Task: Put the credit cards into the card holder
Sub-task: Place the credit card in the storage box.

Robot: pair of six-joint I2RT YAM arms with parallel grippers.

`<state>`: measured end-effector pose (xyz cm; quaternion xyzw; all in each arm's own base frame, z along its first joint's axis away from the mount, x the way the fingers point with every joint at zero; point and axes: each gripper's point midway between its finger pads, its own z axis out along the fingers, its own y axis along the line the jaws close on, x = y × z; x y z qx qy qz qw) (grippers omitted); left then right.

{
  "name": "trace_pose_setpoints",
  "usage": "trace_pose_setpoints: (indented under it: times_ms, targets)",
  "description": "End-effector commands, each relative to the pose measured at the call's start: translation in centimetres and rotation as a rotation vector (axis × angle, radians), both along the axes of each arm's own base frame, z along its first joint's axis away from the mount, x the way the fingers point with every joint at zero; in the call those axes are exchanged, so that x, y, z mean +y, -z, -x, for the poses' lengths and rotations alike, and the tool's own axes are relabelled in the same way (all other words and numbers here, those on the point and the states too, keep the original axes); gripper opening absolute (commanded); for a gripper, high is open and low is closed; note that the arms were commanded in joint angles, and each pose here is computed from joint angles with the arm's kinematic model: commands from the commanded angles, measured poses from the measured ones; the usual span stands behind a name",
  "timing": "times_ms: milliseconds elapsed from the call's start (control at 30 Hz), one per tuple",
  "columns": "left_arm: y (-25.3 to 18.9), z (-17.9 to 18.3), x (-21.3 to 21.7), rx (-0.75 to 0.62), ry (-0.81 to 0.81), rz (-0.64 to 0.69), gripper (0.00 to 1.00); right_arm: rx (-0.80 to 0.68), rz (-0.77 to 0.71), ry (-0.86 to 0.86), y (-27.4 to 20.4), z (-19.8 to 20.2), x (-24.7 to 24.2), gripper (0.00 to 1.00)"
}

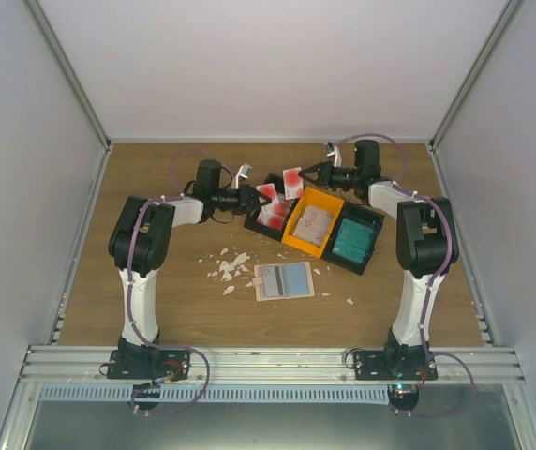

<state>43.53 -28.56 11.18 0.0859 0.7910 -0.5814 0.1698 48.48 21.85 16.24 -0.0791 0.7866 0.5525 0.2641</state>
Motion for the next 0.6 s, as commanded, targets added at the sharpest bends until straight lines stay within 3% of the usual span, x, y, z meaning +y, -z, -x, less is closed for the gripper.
trace_pose_setpoints:
  times_ms: [0,567]
  targets:
    - [-0.5,-0.7,-0.2,-0.067,-0.027,-0.039,0.08,-0.057,0.054,0.033,-1.0,-0.2,-0.6,0.0]
    - [0.0,-1.1,-0.7,-0.074,-0.091,-0.19,0.06,-0.004,0.21,0.159,-1.5,1.8,-1.6,0.01]
